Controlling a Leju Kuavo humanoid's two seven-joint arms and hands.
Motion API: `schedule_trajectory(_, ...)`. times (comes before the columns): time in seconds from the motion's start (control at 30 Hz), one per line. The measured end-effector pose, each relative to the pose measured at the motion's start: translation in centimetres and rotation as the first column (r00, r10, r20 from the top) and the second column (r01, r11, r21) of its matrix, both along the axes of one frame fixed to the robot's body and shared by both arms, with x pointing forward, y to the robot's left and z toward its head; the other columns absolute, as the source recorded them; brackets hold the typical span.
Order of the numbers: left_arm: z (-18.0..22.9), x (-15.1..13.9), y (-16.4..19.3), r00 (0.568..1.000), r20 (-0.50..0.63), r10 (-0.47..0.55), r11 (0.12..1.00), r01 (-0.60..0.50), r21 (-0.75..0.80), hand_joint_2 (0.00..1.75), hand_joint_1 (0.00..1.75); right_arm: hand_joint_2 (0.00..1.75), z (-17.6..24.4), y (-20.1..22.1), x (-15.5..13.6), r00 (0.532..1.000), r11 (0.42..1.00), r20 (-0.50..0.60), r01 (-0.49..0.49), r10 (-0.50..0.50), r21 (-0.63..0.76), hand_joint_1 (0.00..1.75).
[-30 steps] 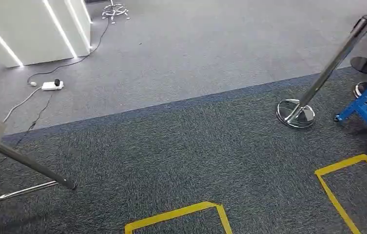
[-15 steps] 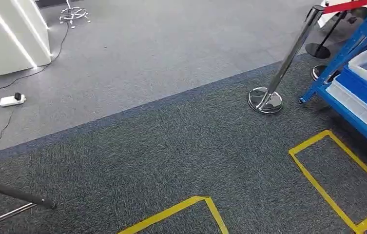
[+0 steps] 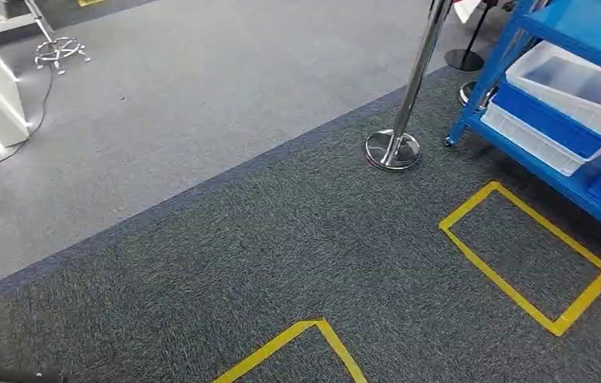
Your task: Take the parts from the cabinet and place them on the table.
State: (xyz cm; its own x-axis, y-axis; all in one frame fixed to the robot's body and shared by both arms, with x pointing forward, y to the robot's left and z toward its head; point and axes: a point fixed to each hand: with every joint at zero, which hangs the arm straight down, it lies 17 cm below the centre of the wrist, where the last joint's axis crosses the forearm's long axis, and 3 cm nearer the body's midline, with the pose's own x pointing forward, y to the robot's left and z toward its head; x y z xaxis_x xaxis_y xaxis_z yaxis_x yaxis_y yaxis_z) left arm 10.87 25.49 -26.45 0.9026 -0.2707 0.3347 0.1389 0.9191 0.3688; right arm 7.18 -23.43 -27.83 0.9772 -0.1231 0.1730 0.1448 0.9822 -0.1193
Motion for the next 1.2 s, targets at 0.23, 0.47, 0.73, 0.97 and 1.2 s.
schedule_trajectory(0.23,0.06,0.30,-0.08,1.000,0.004,0.000,1.000,0.000,-0.001,0.00,0.00,0.00,-0.05,0.11,-0.35,1.000,1.000,-0.005,-0.003,0.003,0.006,0.00)
schedule_trajectory(0.47,-0.03,-0.18,-0.15,1.000,-0.004,0.002,1.000,-0.002,-0.002,0.00,0.00,0.00,-0.03,0.12,-0.20,1.000,1.000,-0.003,-0.007,0.007,0.006,0.00)
schedule_trajectory(0.73,0.10,0.49,-0.44,1.000,0.005,0.000,1.000,0.000,-0.007,0.00,0.00,0.00,-0.03,0.05,-0.16,1.000,1.000,-0.004,-0.013,0.013,0.002,0.00)
schedule_trajectory(0.97,-0.01,-0.11,-0.42,1.000,-0.002,0.000,1.000,0.000,-0.007,0.00,0.00,0.00,-0.01,0.08,-0.06,1.000,1.000,-0.003,-0.014,0.014,0.000,0.00)
schedule_trajectory(1.2,0.06,0.21,-0.42,1.000,0.003,0.000,1.000,0.000,-0.007,0.00,0.00,0.00,-0.04,0.15,-0.32,1.000,1.000,-0.009,-0.020,0.020,0.000,0.00)
